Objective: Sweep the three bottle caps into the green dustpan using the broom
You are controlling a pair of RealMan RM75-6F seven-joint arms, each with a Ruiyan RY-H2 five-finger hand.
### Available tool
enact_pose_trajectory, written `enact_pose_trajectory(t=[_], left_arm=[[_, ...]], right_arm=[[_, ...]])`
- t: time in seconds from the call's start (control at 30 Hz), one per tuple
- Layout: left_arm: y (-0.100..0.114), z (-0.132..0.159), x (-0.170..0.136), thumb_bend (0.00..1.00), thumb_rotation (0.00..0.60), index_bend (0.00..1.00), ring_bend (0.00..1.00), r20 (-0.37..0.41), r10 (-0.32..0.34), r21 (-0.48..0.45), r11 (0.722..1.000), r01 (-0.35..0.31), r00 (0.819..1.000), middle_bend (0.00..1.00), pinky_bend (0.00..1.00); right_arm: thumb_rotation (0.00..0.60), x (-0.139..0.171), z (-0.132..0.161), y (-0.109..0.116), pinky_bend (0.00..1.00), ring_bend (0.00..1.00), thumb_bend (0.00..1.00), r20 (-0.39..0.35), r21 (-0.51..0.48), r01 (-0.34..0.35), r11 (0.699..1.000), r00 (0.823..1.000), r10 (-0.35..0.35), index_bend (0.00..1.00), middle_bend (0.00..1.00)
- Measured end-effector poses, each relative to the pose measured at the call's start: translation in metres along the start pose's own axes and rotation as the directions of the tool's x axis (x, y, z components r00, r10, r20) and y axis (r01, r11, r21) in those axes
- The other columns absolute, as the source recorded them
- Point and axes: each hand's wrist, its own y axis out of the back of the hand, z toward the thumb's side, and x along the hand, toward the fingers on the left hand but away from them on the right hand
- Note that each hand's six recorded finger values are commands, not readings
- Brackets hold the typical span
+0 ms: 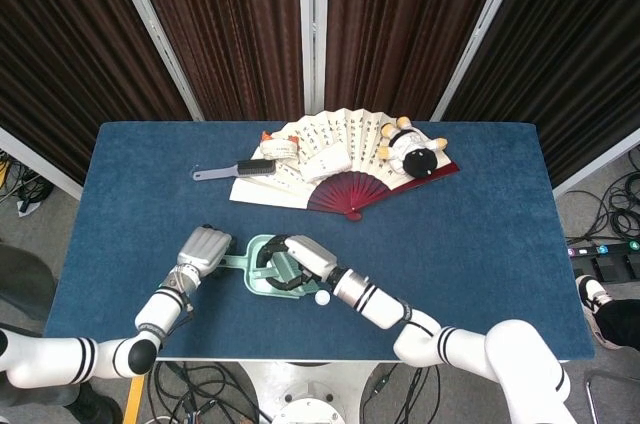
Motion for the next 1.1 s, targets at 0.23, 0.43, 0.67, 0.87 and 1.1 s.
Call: enact_pose_trajectory(t=[0.23, 0.43, 0.67, 0.87, 1.1], left_arm=[[0.003, 0.005, 0.001, 0.4, 0.6, 0.59, 0.37, 0.015, 0.001, -0.004, 1.0, -0.001, 1.0, 0.54, 0.24], [0.001, 0.004, -0.004, 0.4, 0.6, 0.59, 0.37, 0.034, 0.001, 0.009, 1.0, -0.002, 0.999, 0.54, 0.24], [-0.003, 0.006, -0.011, 0.4, 0.6, 0.59, 0.37, 0.069, -0.003, 0.021, 1.0, 0.002, 0.998, 0.54, 0.24], [-0.004, 0.01, -0.014, 0.4, 0.6, 0.59, 0.37, 0.106, 0.002, 0.048, 0.999, -0.007, 0.994, 0.54, 0.24], [-0.006, 0.008, -0.014, 0.4, 0.6, 0.59, 0.37, 0.114, -0.009, 0.063, 0.998, 0.002, 0.993, 0.54, 0.24]], right_arm=[[0.6, -0.011, 0.017, -0.003, 0.2, 0.37, 0.61, -0.06, -0.035, 0.029, 0.999, 0.998, -0.031, 0.83, 0.71], [0.6, 0.006, 0.027, 0.01, 0.2, 0.37, 0.61, -0.101, -0.019, 0.069, 0.997, 0.992, -0.071, 0.83, 0.71], [0.6, 0.05, 0.024, 0.026, 0.2, 0.37, 0.61, -0.048, 0.0, 0.124, 0.992, 0.991, -0.124, 0.83, 0.71], [0.6, 0.09, 0.014, 0.028, 0.17, 0.37, 0.61, 0.045, 0.019, 0.193, 0.981, 0.98, -0.194, 0.83, 0.71], [0.6, 0.105, 0.004, 0.01, 0.14, 0.37, 0.6, 0.109, 0.001, 0.238, 0.971, 0.965, -0.237, 0.84, 0.71]])
